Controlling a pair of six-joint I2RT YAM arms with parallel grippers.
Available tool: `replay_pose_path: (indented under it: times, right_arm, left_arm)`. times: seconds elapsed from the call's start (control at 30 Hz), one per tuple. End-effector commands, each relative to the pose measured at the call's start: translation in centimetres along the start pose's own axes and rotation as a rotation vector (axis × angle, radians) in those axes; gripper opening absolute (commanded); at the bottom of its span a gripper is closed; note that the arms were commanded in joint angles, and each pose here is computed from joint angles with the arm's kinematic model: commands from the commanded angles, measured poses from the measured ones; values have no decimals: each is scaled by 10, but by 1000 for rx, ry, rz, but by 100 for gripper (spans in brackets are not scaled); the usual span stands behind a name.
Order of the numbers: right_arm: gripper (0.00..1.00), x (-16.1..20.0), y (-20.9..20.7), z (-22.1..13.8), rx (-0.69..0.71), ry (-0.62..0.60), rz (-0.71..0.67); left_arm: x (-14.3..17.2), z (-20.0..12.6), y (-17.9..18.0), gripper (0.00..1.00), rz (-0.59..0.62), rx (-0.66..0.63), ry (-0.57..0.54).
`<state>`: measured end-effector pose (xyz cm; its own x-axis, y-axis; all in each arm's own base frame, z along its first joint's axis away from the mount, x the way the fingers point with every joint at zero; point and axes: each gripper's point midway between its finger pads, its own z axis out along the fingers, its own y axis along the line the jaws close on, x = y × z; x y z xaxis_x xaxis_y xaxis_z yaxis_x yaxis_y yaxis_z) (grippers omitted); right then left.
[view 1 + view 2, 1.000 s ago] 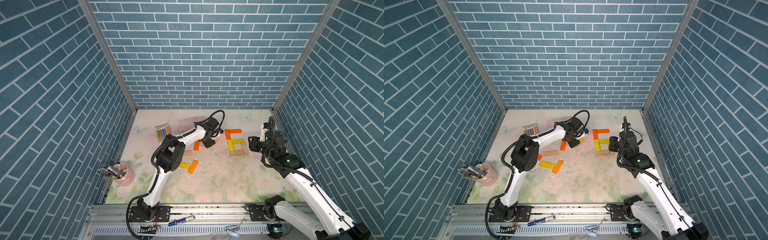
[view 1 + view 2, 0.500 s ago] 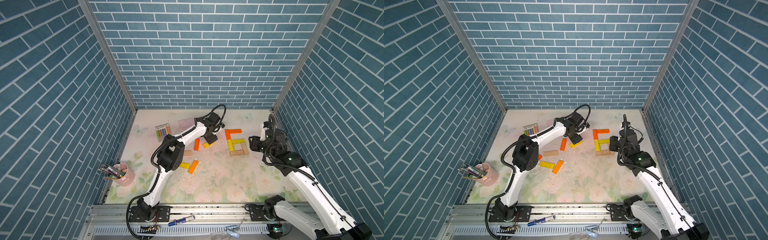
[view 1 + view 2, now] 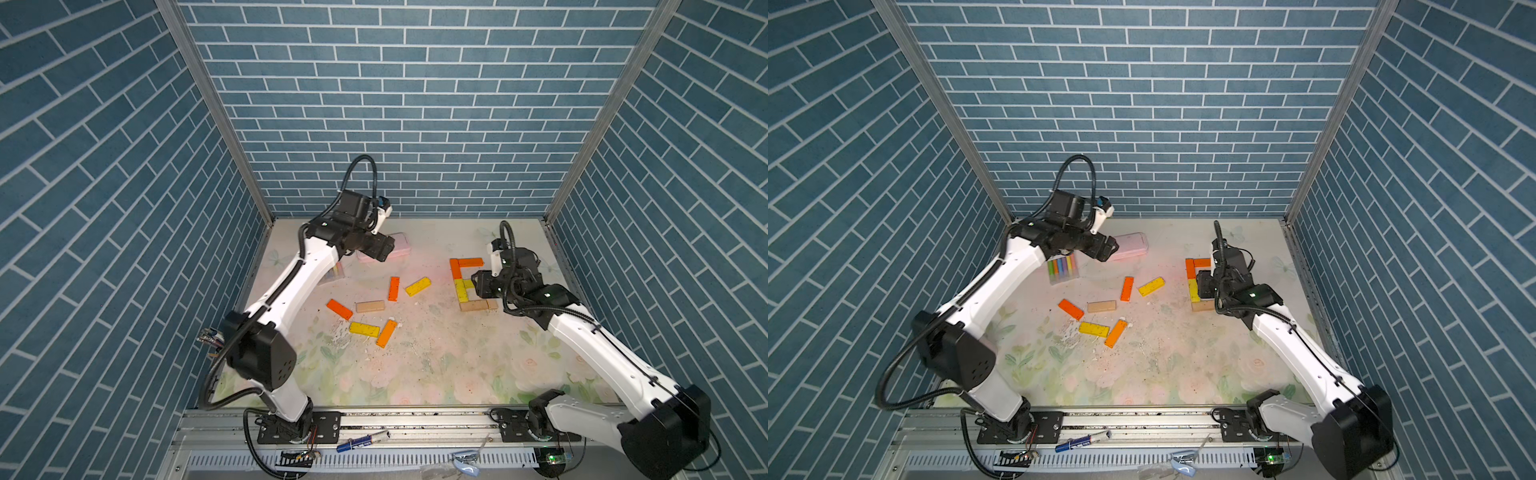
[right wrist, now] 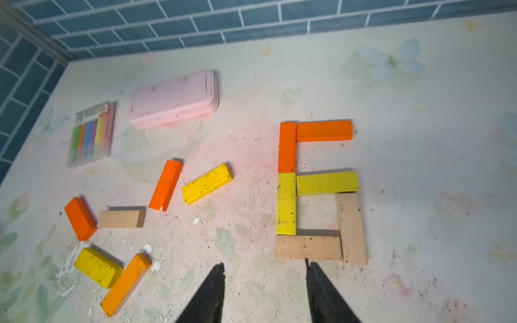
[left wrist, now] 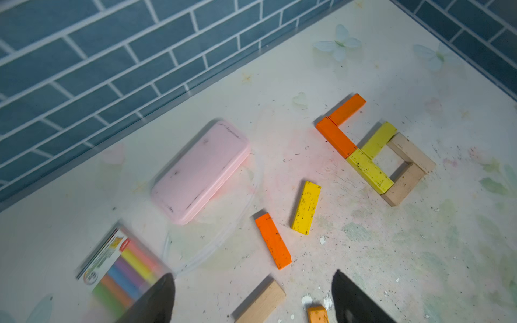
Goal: Assemble the number 6 with building blocks
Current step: Place the building block at the center of the board, then adjust the building block at the center of the board.
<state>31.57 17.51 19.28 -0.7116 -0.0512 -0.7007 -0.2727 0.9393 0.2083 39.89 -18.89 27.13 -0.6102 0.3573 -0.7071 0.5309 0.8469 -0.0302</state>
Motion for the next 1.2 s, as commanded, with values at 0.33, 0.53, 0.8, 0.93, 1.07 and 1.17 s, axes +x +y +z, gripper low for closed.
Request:
replay_pose_path:
  times: [0.33, 0.53, 0.8, 0.93, 1.07, 1.17]
  right_arm:
    - [46, 43, 63, 115, -62, 179, -84]
    - [39, 53, 69, 144, -55, 219, -36]
    - [29, 67, 86, 168, -57, 266, -31]
    - [26, 74, 93, 178, -58, 288, -37]
    - [24, 73, 97, 189, -55, 289, -39]
    - [21, 68, 101, 197, -56, 280, -43]
  left_arm:
    - [75, -29, -1, 99, -220, -18, -50]
    - [70, -28, 2, 99, -268, 0, -61]
    - [70, -27, 2, 99, -314, 36, -74]
    - [70, -25, 2, 99, -330, 55, -68]
    - [71, -23, 7, 99, -350, 58, -71]
    - [71, -22, 6, 99, -355, 66, -68]
